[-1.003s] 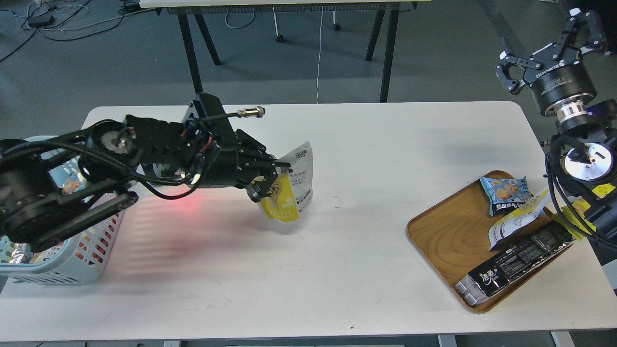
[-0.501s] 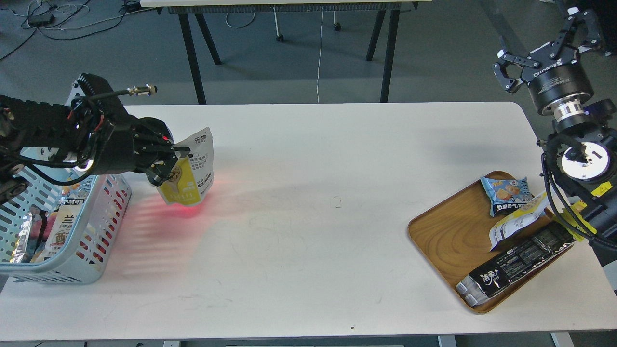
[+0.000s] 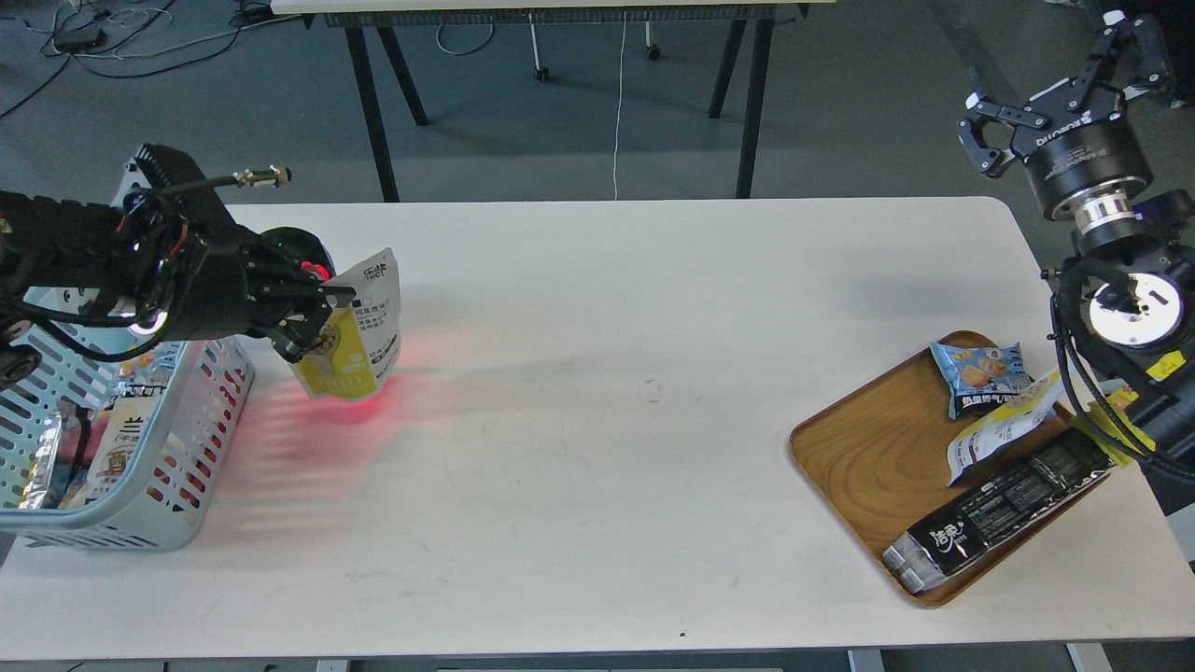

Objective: Scan snack and place in basket
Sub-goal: 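Carry the pouch past the red scanner window with the left gripper, then lower the pouch into the light-blue basket and release it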

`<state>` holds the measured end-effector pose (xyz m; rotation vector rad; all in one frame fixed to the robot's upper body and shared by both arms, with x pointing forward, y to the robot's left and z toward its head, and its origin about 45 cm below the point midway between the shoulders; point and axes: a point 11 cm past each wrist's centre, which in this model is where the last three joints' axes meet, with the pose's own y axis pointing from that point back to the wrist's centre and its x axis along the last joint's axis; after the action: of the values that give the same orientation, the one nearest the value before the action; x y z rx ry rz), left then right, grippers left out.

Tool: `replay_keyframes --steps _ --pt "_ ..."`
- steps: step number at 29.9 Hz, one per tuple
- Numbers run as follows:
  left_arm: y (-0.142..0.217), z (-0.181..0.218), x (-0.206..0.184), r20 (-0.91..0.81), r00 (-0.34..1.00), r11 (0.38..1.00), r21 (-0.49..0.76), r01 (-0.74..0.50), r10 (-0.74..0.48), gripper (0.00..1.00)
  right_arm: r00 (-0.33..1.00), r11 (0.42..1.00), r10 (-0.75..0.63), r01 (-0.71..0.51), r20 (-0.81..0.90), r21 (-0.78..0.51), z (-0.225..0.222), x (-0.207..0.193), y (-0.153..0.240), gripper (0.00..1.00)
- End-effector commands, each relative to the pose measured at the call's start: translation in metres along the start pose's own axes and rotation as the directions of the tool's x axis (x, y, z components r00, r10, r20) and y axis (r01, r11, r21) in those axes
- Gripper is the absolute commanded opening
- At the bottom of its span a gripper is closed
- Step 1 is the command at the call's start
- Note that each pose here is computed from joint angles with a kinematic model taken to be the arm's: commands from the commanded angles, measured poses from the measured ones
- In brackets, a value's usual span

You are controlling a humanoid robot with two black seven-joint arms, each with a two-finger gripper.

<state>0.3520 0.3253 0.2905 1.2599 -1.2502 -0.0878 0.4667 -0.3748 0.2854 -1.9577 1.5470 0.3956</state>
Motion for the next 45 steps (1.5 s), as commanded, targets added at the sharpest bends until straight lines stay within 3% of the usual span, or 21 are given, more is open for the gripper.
replay_keyframes --steps 1,7,16,20,30,35,39,42,43,45 --pt "0.01 0.0 0.0 0.013 1.0 1.0 0.003 0.002 -0.002 0.0 1.0 1.0 -0.001 0.0 0.004 0.006 -0.001 -0.001 -0.001 0.99" --pt "0.041 -0.01 -0.002 0.021 1.0 0.999 0.041 0.008 -0.009 0.0 1.0 1.0 0.003 -0.003 0.004 0.003 0.0 0.001 0.0 0.99" --pt "0.121 -0.028 0.028 -0.161 0.973 0.985 0.065 -0.157 0.165 0.0 1.0 1.0 0.001 -0.001 0.003 0.006 -0.001 0.0 -0.001 0.99" --pt "0.151 -0.043 0.024 -0.181 0.968 0.978 0.144 -0.15 0.175 0.0 1.0 1.0 -0.009 0.009 0.017 0.005 0.004 -0.006 -0.004 0.99" --pt "0.192 -0.086 -0.029 -0.3 0.949 0.949 0.315 0.0 0.1 0.0 0.999 1.0 -0.018 0.018 0.029 -0.002 0.011 -0.011 -0.006 0.99" --pt "0.185 -0.088 -0.08 -0.405 0.914 0.945 0.296 0.137 -0.005 0.01 0.999 1.0 -0.018 0.018 0.029 -0.002 0.011 -0.011 -0.006 0.99" --pt "0.172 -0.086 -0.111 -0.414 0.91 0.945 0.283 0.162 -0.032 0.03 0.999 1.0 -0.018 0.018 0.03 -0.001 0.011 -0.011 -0.006 0.99" --pt "0.165 -0.082 -0.119 -0.402 0.915 0.95 0.274 0.151 -0.029 0.16 0.999 1.0 -0.018 0.018 0.03 0.005 0.009 -0.011 -0.007 0.99" --pt "0.164 -0.082 -0.118 -0.402 0.915 0.951 0.273 0.147 -0.026 0.24 0.999 1.0 -0.018 0.018 0.031 0.006 0.008 -0.011 -0.007 0.99" --pt "0.163 -0.082 -0.115 -0.414 0.91 0.954 0.271 0.125 -0.002 0.52 0.999 1.0 -0.02 0.019 0.031 0.007 0.008 -0.011 -0.008 0.99"
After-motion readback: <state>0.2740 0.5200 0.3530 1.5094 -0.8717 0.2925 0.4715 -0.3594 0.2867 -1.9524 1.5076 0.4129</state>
